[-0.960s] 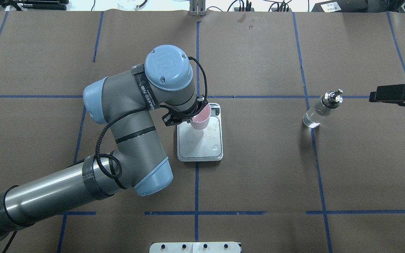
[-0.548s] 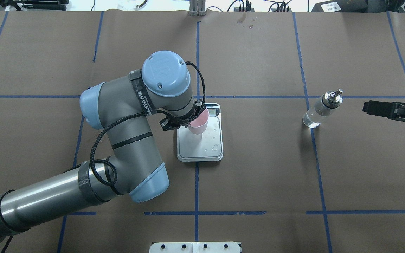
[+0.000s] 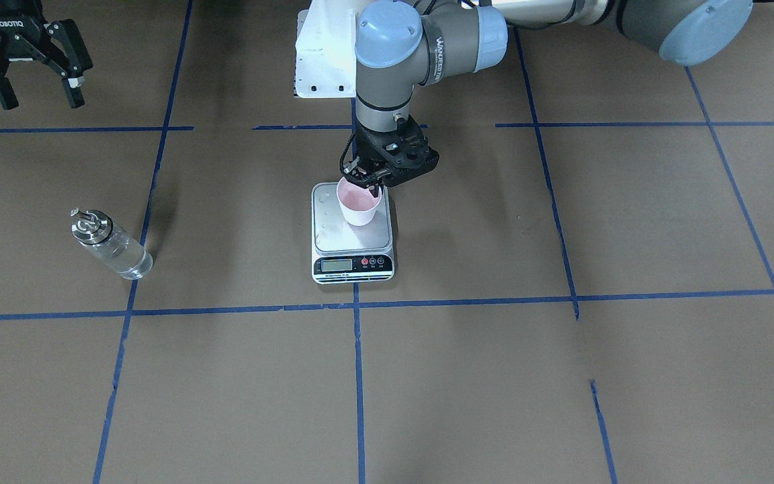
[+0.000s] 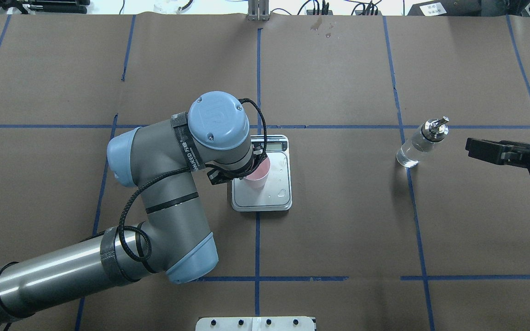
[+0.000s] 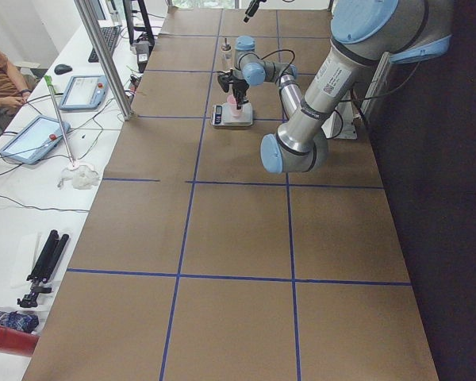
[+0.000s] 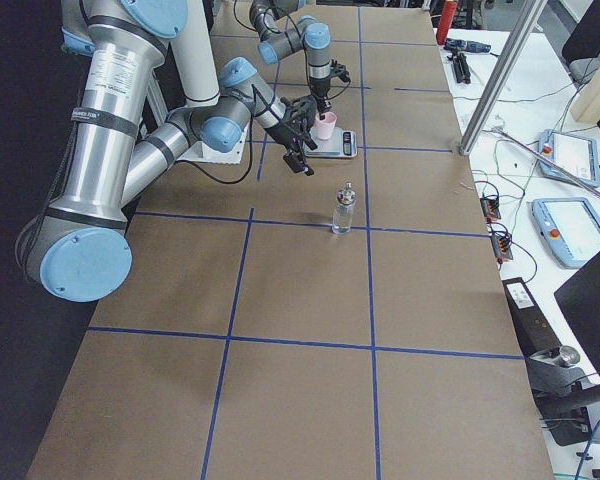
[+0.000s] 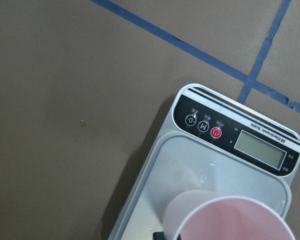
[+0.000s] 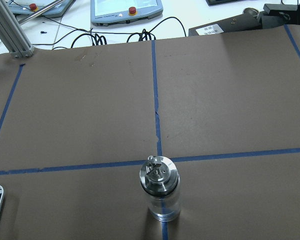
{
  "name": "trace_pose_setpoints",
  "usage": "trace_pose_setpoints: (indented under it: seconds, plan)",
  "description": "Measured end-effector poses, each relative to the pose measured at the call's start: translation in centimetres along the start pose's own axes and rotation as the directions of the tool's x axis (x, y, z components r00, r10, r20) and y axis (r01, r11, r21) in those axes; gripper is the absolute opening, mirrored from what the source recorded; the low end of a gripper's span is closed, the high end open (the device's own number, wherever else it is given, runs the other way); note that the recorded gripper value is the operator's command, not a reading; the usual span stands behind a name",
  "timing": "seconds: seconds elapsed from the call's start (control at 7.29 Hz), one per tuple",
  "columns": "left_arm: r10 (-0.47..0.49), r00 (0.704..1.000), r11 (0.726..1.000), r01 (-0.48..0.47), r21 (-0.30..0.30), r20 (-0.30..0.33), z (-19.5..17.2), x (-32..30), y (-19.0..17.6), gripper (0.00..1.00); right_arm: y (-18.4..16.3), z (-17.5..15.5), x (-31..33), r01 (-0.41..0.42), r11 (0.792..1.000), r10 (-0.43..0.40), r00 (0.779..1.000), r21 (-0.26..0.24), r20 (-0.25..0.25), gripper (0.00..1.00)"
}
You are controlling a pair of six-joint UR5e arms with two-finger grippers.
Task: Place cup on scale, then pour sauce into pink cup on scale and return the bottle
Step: 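Set the pink cup on the scale while the right arm approaches the bottle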
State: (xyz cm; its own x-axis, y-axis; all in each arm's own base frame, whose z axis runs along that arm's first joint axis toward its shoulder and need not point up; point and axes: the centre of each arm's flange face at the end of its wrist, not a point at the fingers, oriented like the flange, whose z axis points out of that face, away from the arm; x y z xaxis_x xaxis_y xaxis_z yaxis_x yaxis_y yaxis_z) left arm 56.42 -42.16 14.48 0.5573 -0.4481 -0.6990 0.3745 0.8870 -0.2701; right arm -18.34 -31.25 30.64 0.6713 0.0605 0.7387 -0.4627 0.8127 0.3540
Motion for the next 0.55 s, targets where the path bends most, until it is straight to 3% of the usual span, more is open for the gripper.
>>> trace_pose_setpoints:
  seconds: [0.55]
  plan:
    - [0.055,0.998,0.998,-0.055,-0.003,-0.025,-2.6,-0.5,0.4,1.00,0.8,0.5,-0.7,0.031,0.999,-0.030,0.999,0.039,-0.011,1.00]
